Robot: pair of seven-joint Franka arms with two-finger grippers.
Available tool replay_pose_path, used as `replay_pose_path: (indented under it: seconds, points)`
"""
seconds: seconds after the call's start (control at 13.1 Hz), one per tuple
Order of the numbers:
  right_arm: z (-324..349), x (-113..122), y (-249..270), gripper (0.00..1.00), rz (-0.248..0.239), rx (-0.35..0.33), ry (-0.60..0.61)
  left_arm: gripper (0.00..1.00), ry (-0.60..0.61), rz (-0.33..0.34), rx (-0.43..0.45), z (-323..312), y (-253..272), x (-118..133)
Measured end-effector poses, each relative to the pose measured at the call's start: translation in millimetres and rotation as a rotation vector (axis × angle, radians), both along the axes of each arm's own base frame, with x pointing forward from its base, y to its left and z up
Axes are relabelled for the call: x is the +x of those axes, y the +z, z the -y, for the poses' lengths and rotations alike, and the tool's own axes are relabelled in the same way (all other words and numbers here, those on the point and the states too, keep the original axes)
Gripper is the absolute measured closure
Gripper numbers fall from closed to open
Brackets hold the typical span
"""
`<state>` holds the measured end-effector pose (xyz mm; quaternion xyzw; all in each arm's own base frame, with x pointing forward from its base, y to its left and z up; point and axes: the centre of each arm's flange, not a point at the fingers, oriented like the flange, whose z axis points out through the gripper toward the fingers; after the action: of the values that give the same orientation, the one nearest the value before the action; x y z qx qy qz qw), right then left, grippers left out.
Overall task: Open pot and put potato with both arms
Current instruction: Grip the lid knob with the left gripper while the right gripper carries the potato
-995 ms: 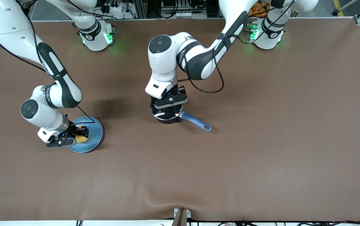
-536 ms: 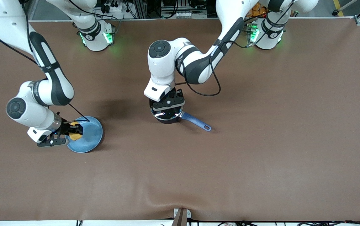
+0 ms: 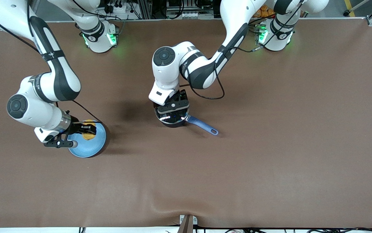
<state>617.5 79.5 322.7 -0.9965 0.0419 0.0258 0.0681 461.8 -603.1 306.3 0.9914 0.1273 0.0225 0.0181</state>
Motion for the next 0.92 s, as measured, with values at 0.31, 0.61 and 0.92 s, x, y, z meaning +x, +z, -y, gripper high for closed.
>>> replay_pose_path:
  seconds: [0.31, 0.61, 0.92]
  points:
    - [-42.3, -3.1, 12.0, 0.41, -0.009, 0.031, -0.074, 0.00, 0.003, -0.025, 0.012, 0.9, -18.1, -2.7]
    - [-79.5, -7.4, 24.6, 0.41, -0.015, 0.058, -0.139, 0.00, 0.010, -0.037, 0.002, 1.7, -17.5, -3.4]
    - [-112.0, -15.6, 28.6, 0.41, -0.029, 0.061, -0.180, 0.08, 0.015, -0.051, -0.010, 4.4, -17.1, -6.8]
